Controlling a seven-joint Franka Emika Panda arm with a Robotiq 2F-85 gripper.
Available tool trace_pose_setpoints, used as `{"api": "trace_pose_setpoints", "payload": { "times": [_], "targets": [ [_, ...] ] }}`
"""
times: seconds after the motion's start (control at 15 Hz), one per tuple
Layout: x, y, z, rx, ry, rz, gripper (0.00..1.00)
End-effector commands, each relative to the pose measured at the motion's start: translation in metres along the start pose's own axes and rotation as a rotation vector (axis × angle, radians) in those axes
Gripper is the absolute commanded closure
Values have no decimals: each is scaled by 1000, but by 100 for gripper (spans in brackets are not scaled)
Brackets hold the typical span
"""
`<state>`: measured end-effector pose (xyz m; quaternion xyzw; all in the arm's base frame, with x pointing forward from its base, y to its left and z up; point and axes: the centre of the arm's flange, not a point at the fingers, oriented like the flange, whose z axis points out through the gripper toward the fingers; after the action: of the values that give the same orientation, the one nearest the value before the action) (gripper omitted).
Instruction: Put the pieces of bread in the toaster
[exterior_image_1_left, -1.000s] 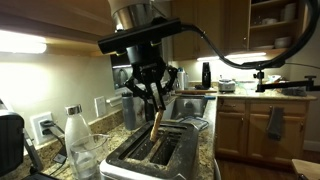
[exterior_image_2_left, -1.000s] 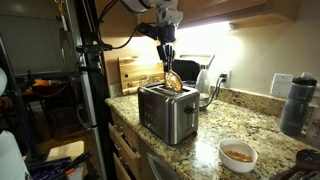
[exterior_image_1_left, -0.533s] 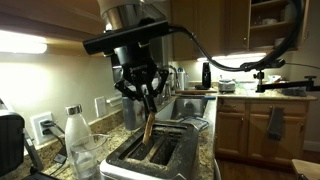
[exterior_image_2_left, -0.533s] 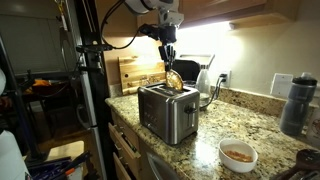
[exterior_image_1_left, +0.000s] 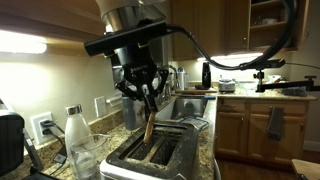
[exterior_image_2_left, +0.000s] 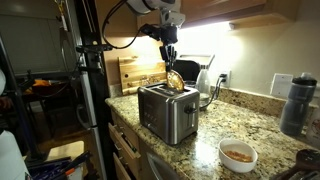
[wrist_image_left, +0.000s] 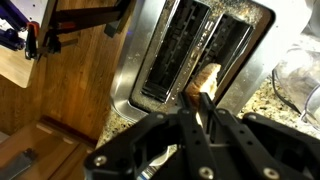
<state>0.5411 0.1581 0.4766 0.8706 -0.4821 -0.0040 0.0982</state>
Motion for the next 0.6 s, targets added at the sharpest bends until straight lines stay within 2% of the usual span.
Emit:
{"api": "trace_pose_setpoints", "payload": {
  "times": [0.0, 0.47, 0.53],
  "targets": [
    [0, 2, 1, -30, -20, 32, 90],
    [0, 4, 6, -67, -24, 32, 90],
    [0, 4, 6, -68, -26, 32, 62]
  ]
}}
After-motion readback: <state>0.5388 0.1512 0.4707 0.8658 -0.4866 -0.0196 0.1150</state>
